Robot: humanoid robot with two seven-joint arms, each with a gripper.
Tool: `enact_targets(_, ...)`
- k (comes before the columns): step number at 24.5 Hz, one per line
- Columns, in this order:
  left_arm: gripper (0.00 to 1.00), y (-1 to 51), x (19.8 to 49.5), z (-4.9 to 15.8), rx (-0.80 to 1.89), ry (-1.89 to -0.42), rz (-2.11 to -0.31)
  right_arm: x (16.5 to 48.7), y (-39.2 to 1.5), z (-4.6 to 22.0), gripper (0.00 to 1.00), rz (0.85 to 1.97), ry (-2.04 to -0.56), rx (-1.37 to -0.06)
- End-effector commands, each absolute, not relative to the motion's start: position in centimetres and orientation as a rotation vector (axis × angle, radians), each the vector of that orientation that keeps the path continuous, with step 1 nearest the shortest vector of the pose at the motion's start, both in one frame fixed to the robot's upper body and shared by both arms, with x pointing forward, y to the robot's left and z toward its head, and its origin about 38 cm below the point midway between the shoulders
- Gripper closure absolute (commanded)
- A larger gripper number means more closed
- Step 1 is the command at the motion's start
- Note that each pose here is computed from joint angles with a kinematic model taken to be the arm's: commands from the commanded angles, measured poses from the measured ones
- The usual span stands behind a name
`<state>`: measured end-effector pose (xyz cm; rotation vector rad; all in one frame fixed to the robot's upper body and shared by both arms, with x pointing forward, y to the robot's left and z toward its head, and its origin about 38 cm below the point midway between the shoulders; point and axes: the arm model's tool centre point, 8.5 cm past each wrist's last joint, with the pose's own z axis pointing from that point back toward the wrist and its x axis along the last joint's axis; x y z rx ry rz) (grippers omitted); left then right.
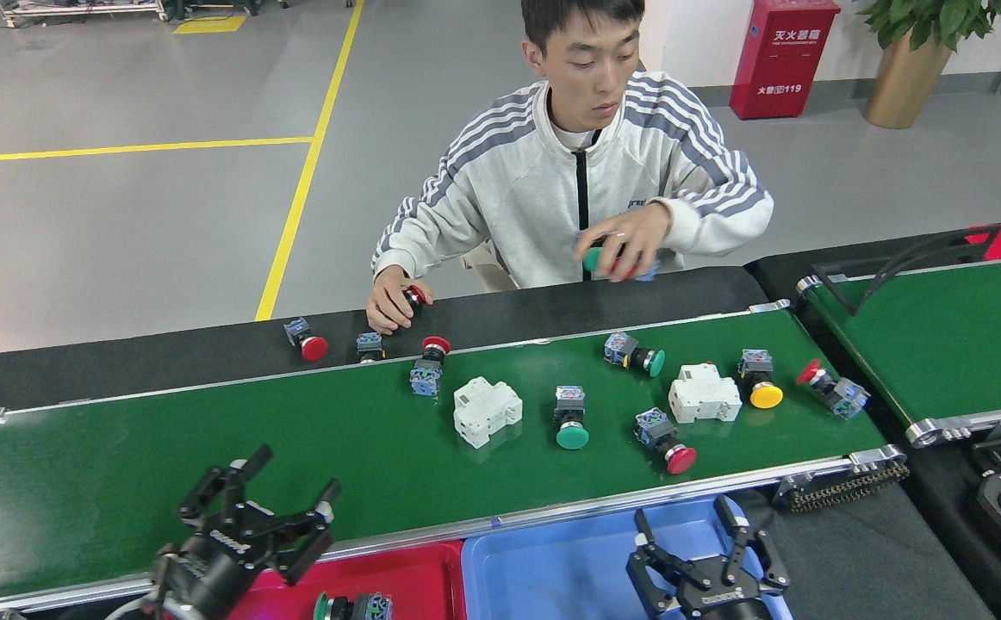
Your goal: Pick switch part from conveyor to tray
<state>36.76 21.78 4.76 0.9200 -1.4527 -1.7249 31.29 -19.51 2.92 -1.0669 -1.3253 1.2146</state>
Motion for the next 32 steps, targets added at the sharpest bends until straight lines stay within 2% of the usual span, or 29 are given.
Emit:
enact_targets(1,0.0,20.4,38.4,5.1,0.91,-1.439,-1.732,32.6,-19.4,4.2,0.02,1.202,-1.338,-1.08)
enact_targets(4,0.0,19.3,39.9,5.0,0.89,-1.44,-1.712,34.1,-19.1,5.0,0.01,1.241,-1.326,-1.066)
enact_targets(8,0.0,17.6,40.8,4.4,0.886,-1.412,-1.755,36.7,-16.5,6.1,0.02,1.333,-1.348,-1.037)
enact_targets(10,0.0,16.7,41.3,4.1,0.888,-1.402,-1.759,37.2,-15.8,5.6,0.01,1.387,-1.312,-1.014)
enact_targets(18,0.0,17.0,43.8,3.9,0.937,-1.32,-1.722,39.4,-12.1,4.3,0.02,1.452,-1.283,-0.958)
enact_targets(19,0.0,17.2,44.1,4.0,0.945,-1.31,-1.716,39.7,-11.7,4.4,0.03,1.447,-1.28,-0.957)
enact_targets(20,0.01,17.4,44.4,3.9,0.952,-1.292,-1.709,40.1,-11.2,4.5,0.1,1.447,-1.278,-0.955)
enact_targets(21,0.04,17.7,44.7,3.8,0.962,-1.28,-1.698,40.4,-10.8,4.6,0.23,1.465,-1.284,-0.952)
enact_targets(22,0.1,17.9,45.0,3.8,0.978,-1.268,-1.687,40.6,-10.3,4.5,0.41,1.49,-1.287,-0.952)
enact_targets(23,0.24,18.2,45.1,3.7,0.989,-1.253,-1.672,40.8,-9.7,4.5,0.57,1.517,-1.294,-0.951)
enact_targets(24,0.36,18.5,45.2,3.8,1.0,-1.244,-1.667,40.8,-9.5,4.5,0.64,1.532,-1.296,-0.951)
enact_targets(26,0.74,18.8,45.2,3.9,1.001,-1.247,-1.657,40.9,-9.3,4.5,0.76,1.548,-1.301,-0.949)
enact_targets(27,0.86,18.9,45.1,3.9,1.003,-1.248,-1.653,40.9,-9.3,4.5,0.79,1.555,-1.305,-0.946)
enact_targets(29,0.93,19.2,44.8,4.1,1.017,-1.267,-1.638,40.8,-9.0,4.4,0.84,1.571,-1.33,-0.92)
enact_targets(32,0.97,19.0,43.1,4.0,1.038,-1.326,-1.621,40.2,-8.4,4.6,0.86,1.626,-1.403,-0.876)
